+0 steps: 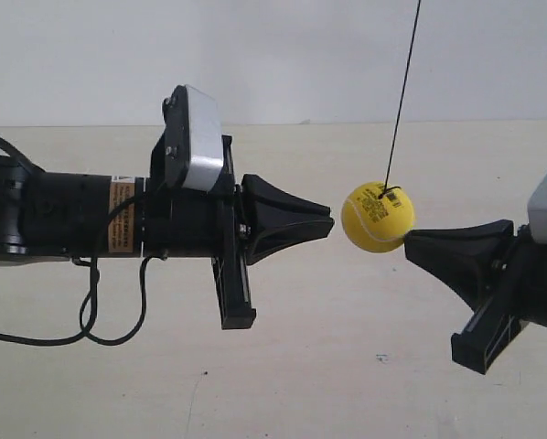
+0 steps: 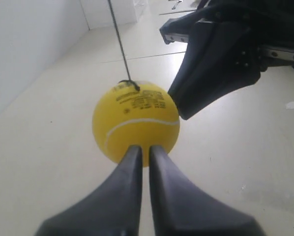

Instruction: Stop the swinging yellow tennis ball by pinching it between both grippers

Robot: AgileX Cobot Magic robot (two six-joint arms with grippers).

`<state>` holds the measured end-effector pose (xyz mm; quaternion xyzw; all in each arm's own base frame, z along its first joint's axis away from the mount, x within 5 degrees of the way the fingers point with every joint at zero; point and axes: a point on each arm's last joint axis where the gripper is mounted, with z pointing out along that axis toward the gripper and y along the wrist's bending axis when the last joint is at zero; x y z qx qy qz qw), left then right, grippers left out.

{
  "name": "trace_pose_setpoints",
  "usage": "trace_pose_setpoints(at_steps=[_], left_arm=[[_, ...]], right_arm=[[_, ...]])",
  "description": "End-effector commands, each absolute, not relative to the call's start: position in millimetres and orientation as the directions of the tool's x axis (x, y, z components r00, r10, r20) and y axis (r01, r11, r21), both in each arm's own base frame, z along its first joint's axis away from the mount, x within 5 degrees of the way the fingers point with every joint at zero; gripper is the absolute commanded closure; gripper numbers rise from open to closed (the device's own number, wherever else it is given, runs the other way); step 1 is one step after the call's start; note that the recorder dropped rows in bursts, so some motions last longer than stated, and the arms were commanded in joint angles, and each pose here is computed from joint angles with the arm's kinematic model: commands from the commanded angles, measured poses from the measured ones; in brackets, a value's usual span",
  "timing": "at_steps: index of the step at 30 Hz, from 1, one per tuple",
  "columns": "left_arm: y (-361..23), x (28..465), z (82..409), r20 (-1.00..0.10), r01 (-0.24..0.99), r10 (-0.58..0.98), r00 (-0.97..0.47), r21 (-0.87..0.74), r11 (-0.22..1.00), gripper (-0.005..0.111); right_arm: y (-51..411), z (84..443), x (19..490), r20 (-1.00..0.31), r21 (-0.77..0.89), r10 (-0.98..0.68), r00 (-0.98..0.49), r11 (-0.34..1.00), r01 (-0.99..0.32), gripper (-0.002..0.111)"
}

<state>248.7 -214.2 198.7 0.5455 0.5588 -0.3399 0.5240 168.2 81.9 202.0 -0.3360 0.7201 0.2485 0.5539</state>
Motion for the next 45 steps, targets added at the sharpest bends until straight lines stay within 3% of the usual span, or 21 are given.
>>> trace_pose_setpoints(at_steps=[1, 9, 25, 45], left_arm=[[-218.4, 254.2, 190.8, -0.964, 0.959, 0.197, 0.179, 0.216, 0.186, 0.102], [-218.0, 259.4, 193.2, -0.966, 0.942, 0.169, 0.196, 0.234, 0.242, 0.102], [-229.8, 247.8, 192.3, -0.963, 0.953, 0.167, 0.213, 0.242, 0.18, 0.102], [-229.3, 250.4, 190.9, -0.96, 0.948, 0.189, 0.205, 0.243, 0.207, 0.102]], right_arm=[[84.4, 203.5, 169.4, -0.97, -0.037, -0.212, -0.123, 0.624, -0.78, 0.108], [81.6, 205.5, 173.4, -0.973, -0.065, -0.207, -0.099, 0.661, -0.748, 0.108], [81.5, 206.3, 173.8, -0.976, -0.06, -0.197, -0.098, 0.666, -0.744, 0.108], [81.5, 206.3, 173.8, -0.976, -0.06, -0.197, -0.098, 0.666, -0.744, 0.108]])
